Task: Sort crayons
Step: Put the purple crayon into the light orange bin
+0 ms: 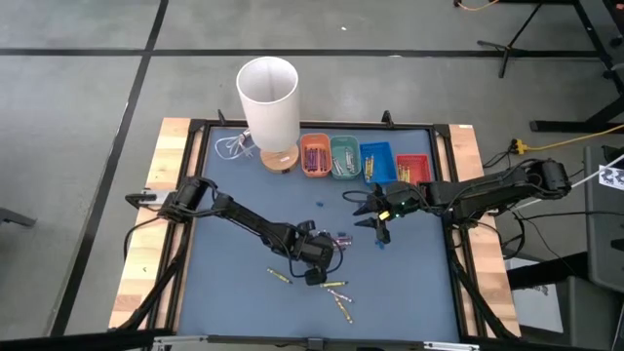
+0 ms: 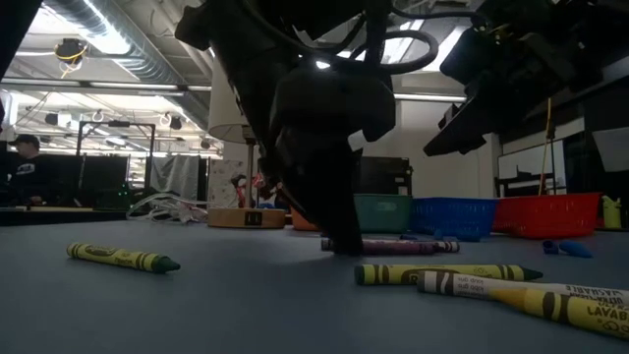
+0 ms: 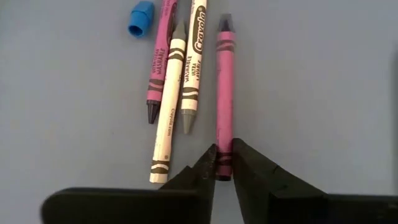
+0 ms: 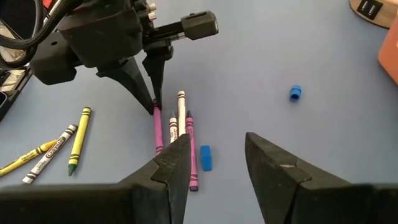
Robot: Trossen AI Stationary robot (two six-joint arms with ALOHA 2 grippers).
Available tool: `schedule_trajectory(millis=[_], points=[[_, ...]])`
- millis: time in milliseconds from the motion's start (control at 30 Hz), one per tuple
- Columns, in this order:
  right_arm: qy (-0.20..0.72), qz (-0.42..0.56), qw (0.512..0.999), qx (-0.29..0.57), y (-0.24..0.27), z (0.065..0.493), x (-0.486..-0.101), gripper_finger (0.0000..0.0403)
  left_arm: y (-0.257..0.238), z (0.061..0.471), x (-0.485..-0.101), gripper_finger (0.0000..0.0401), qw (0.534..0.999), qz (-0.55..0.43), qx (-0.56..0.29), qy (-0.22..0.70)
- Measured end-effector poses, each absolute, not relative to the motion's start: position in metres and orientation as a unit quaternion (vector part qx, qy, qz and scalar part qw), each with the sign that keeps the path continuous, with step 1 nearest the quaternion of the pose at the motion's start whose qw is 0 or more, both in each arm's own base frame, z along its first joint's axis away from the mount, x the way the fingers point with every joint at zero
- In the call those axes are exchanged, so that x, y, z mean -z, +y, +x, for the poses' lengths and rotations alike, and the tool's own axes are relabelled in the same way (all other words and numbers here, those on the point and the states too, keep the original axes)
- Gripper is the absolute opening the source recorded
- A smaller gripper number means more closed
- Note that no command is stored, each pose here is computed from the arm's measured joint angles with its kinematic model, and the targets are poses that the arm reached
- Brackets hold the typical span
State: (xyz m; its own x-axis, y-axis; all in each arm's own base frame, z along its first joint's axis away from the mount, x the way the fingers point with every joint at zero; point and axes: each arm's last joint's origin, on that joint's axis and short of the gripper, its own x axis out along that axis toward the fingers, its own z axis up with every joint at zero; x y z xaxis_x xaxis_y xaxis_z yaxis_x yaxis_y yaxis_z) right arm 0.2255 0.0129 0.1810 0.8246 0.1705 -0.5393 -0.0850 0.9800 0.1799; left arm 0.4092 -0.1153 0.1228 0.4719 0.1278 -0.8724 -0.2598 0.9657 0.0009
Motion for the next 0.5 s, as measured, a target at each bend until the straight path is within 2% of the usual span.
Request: schedule_trajectory(millis=[200, 500], points=[[0.289, 0.074, 0.952, -0.067, 0.0128, 0.2255, -0.1809, 0.0151, -0.1150, 0.4088, -0.1236, 0.0007, 0.855, -0.065, -0.114, 0.502], [0.290, 0.074, 0.952, -0.067, 0.0128, 0.2254, -0.1808, 0.0151, -0.1167, 0.4149, -0.1327, 0.0008, 0.857, -0.081, -0.096, 0.499]])
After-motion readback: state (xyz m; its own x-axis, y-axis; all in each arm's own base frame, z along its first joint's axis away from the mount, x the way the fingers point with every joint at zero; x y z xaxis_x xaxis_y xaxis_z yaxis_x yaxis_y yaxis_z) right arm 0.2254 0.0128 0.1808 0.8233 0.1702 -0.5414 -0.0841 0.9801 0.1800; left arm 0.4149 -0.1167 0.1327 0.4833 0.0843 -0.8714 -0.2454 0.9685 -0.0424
